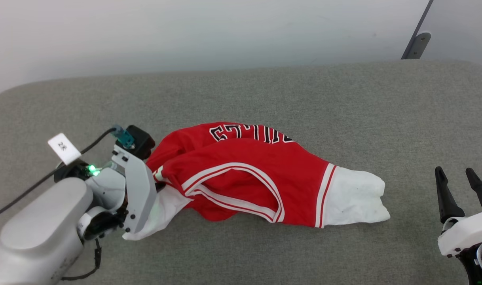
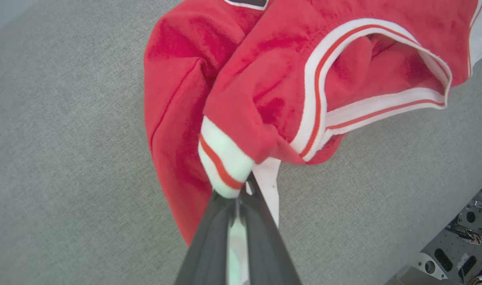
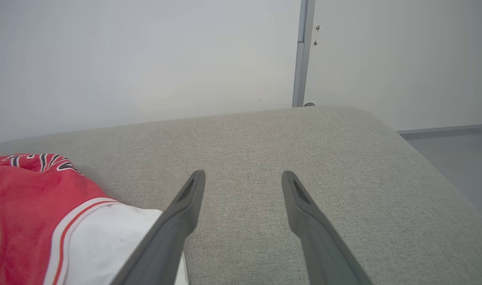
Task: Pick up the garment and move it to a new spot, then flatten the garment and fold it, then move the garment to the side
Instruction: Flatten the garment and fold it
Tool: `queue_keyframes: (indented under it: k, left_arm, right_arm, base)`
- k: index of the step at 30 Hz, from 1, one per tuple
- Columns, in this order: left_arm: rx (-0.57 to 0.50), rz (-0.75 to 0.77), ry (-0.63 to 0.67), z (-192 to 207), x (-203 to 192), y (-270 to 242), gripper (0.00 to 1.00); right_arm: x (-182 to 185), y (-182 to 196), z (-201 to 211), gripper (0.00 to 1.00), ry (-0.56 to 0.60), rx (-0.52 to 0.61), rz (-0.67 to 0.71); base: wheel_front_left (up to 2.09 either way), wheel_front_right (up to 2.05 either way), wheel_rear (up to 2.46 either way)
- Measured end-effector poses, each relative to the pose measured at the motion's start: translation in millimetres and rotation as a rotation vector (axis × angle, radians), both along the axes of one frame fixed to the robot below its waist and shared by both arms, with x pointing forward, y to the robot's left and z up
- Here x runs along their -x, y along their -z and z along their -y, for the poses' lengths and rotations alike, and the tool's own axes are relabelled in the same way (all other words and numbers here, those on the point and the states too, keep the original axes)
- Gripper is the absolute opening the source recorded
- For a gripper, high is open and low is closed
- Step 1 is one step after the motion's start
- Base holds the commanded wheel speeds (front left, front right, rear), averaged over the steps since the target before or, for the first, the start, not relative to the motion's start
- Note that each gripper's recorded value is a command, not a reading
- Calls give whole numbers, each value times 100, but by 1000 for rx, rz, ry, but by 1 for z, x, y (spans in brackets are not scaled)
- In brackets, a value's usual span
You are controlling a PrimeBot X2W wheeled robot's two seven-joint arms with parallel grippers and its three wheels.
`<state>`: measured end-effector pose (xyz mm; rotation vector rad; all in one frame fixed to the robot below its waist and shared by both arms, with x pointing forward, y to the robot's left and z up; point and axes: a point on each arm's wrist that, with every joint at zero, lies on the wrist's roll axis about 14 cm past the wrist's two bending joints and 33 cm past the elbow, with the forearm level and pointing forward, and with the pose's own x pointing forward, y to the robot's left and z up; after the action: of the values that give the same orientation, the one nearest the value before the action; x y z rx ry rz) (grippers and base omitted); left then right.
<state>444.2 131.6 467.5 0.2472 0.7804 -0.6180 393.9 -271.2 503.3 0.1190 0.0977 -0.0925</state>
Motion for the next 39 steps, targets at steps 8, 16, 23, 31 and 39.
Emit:
queue_keyframes:
  k: [8, 16, 23, 31, 39]
  left_arm:
    - [13, 78, 78, 14, 0, -29, 0]
    - [-3, 22, 216, 29, 39, -35, 0]
    - [-36, -153, 299, 32, 90, 5, 0]
    - [-25, -279, 222, 24, 108, 53, 100]
    - [43, -293, 54, 10, 90, 48, 100]
  right_arm:
    - [0, -8, -1, 100, -3, 7, 30]
    - [0, -8, -3, 100, -9, 12, 33]
    - [-3, -4, -6, 100, -15, 6, 20]
    - [-10, 2, -12, 100, -30, -1, 2]
    - [-11, -1, -13, 100, -34, -8, 13]
  base:
    - [0, 0, 0]
    - [0, 0, 0]
    - [0, 0, 0]
    - [0, 0, 0]
    - [0, 0, 0]
